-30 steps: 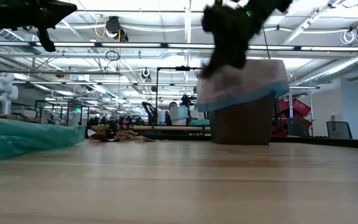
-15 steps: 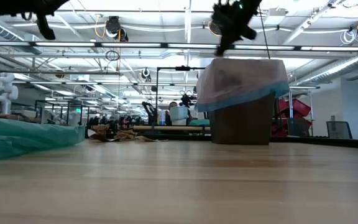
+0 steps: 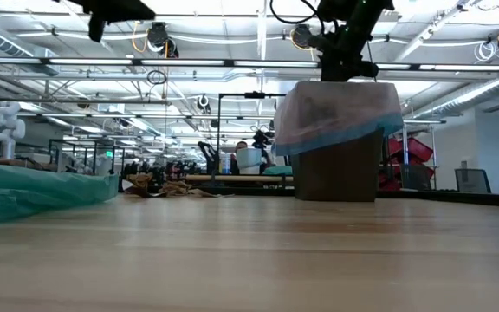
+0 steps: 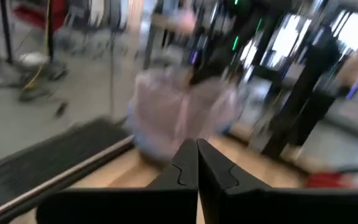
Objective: Place trash/remove bag and relplace
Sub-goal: Put the brown napkin into the trash bin, then put the white paper into the trash bin
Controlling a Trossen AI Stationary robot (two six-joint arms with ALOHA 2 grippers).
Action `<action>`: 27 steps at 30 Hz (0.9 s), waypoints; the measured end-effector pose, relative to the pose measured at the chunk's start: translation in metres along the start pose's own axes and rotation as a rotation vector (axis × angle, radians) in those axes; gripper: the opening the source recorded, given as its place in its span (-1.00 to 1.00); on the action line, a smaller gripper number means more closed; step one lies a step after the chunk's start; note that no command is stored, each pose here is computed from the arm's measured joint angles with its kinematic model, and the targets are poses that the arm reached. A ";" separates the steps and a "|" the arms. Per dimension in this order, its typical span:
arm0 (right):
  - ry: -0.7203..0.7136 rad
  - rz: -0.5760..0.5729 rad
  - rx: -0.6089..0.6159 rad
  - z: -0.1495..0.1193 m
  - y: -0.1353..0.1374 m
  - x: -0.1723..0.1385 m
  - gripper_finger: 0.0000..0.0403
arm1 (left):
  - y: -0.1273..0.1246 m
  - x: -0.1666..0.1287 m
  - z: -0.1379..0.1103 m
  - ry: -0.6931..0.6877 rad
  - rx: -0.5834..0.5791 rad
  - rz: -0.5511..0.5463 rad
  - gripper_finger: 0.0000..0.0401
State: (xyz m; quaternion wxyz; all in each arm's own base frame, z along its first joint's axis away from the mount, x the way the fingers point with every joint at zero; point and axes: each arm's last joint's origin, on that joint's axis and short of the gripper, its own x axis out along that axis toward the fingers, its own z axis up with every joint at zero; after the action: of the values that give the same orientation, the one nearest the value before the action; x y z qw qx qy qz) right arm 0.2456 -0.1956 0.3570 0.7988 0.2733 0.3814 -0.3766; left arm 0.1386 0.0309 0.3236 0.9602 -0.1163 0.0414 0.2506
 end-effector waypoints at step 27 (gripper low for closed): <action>-0.397 0.329 -0.012 0.037 0.041 -0.118 0.37 | 0.050 0.120 -0.058 0.796 0.569 0.058 -0.88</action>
State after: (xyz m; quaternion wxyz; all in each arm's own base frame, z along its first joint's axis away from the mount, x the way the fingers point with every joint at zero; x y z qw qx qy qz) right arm 0.2431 -0.1529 0.4805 0.9101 0.2475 0.1698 -0.2856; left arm 0.2176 0.1158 0.2405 0.8561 0.0651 0.4754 0.1919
